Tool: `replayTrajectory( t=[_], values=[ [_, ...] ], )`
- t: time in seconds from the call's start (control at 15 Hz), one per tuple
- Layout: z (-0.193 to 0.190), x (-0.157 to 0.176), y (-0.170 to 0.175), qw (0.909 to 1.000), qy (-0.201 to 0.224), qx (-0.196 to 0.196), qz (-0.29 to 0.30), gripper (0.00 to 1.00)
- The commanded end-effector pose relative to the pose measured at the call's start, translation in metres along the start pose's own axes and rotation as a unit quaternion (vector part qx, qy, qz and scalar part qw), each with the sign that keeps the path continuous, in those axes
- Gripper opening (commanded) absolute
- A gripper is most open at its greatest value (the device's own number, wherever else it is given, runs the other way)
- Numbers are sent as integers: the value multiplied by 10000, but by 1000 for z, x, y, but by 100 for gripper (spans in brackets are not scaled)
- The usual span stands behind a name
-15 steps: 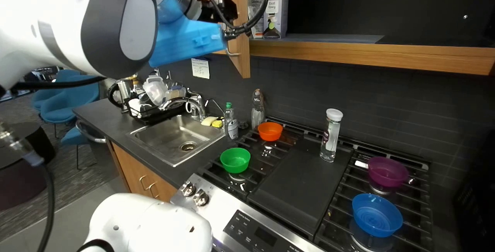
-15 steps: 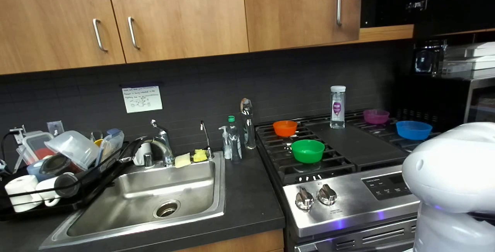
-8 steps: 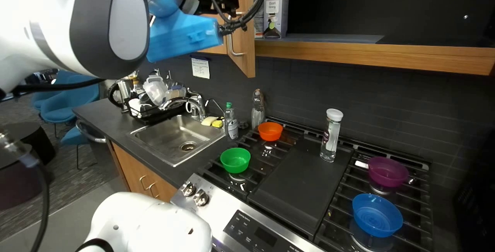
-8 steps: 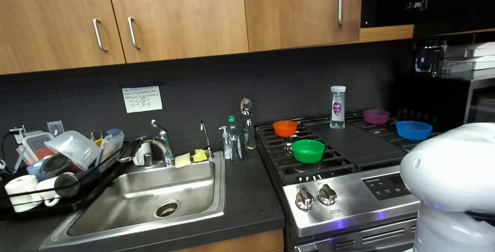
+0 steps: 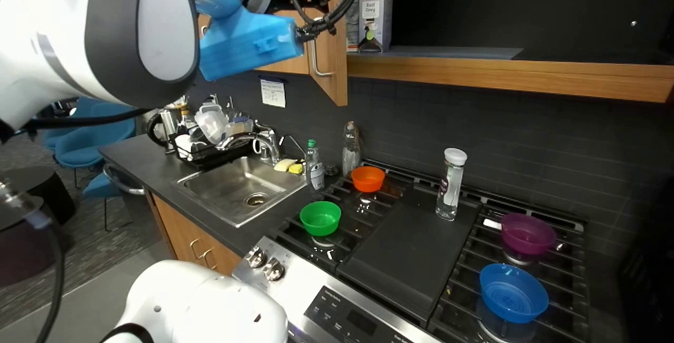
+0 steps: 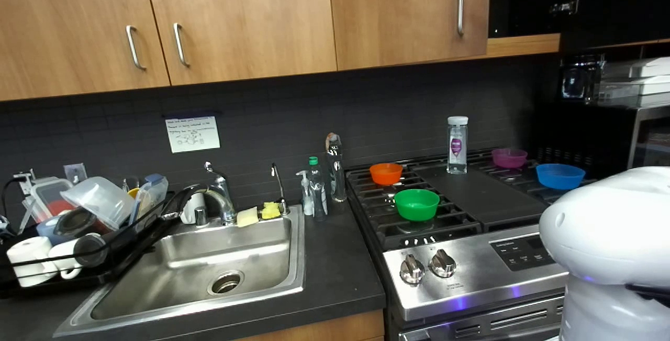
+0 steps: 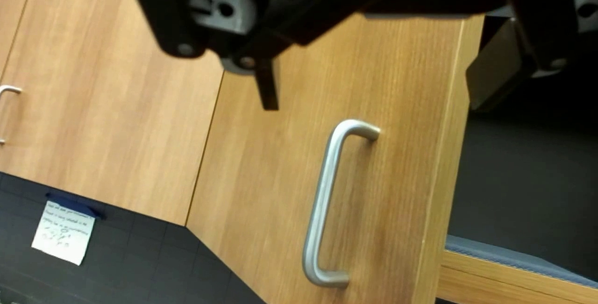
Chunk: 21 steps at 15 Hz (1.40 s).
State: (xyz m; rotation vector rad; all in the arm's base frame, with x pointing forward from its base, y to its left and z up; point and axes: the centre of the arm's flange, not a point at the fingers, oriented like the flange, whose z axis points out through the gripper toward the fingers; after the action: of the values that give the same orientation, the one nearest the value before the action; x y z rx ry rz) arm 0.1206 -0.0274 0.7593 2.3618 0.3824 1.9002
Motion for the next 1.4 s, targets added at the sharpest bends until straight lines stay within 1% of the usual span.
replayTrajectory(
  t=[0.0,0.07,0.13,0.2,0.27,0.33,0.4,0.53,0.6,0.67,0.73,0.8,0.87,0.93,1.07,1.33],
  values=[
    [4,2,15,9996,106,-258,78,100],
    [8,2,26,9997,115,-173,129,100],
    [13,2,34,9998,131,-67,152,93],
    [32,2,47,9996,90,141,219,83],
    [42,0,56,9992,38,276,284,66],
    [53,-5,62,9986,11,421,331,64],
    [65,-8,68,9970,-59,644,423,50],
    [85,-14,77,9933,-230,1013,515,58],
    [94,-16,79,9906,-284,1221,549,60],
    [100,-17,80,9883,-331,1388,534,58],
    [104,-16,82,9855,-383,1562,536,44],
    [108,-17,84,9839,-414,1656,531,34],
    [112,-16,86,9826,-443,1727,522,40],
    [112,-15,88,9803,-482,1842,516,53],
    [112,-12,89,9771,-519,2004,487,66],
    [110,-4,79,9708,-646,2297,247,82]
  ],
)
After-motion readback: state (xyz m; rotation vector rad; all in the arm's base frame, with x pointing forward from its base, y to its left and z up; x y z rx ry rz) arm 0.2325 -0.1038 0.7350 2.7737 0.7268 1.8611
